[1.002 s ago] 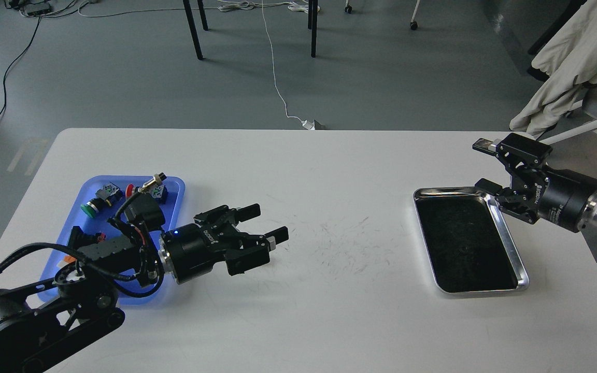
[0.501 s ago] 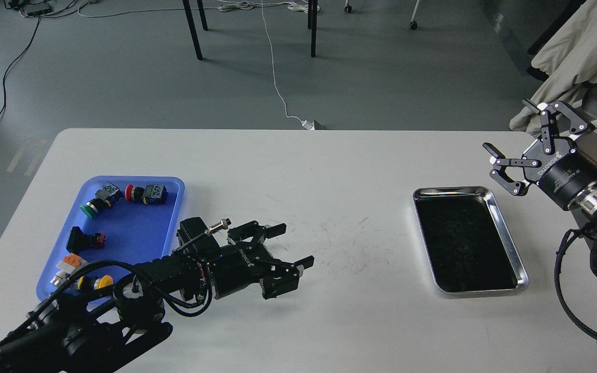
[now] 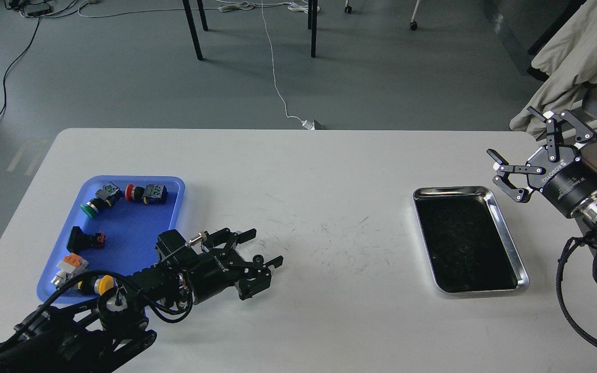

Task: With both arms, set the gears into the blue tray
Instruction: 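Grasp the black part on the table with the left gripper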

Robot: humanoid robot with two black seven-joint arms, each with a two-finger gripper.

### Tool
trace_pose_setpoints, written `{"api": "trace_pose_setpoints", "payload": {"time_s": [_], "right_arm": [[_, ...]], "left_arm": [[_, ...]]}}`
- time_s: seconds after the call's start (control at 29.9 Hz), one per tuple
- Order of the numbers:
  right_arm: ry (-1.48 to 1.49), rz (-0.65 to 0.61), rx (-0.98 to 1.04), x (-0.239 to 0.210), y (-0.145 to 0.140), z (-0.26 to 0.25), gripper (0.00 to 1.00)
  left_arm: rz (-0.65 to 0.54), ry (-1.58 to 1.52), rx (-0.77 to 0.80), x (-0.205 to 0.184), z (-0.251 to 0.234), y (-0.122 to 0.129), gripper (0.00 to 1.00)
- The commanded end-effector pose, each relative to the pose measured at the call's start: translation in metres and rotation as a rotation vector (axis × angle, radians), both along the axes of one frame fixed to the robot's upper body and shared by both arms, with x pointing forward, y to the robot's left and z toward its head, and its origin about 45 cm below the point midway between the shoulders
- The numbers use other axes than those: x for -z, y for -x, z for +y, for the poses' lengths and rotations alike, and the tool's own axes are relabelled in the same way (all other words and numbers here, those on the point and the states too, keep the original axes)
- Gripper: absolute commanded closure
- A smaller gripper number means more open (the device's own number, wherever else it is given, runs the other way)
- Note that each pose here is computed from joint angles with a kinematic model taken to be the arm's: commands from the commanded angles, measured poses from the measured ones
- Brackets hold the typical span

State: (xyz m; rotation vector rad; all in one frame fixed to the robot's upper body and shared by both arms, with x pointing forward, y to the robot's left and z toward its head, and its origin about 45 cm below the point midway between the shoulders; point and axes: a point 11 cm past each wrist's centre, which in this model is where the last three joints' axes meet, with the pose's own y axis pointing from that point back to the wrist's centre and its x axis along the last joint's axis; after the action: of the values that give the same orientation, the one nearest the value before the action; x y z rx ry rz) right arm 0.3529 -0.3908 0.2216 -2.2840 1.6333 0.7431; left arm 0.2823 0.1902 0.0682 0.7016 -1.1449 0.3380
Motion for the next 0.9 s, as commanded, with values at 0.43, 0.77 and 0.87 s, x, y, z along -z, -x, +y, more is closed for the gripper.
{"api": "trace_pose_setpoints", "payload": {"time_s": [0.43,0.77,0.87], "right_arm": [[-0.002,-0.004,-0.004,-0.001,0.000,0.001,0.05],[-0.003,-0.007,-0.005,-0.002,-0.001,0.002,0.05],[-0.002,-0.007,-0.004,-0.003,-0.001,0.001,0.05]], "left_arm": [[0.013,-0.003,-0.026,0.012,0.014,0.016,0.36],[0.018,-0.019,-0.033,0.014,0.022,0.018,0.59],[0.019,-0.019,-0.036,0.015,0.022,0.018,0.71]]}}
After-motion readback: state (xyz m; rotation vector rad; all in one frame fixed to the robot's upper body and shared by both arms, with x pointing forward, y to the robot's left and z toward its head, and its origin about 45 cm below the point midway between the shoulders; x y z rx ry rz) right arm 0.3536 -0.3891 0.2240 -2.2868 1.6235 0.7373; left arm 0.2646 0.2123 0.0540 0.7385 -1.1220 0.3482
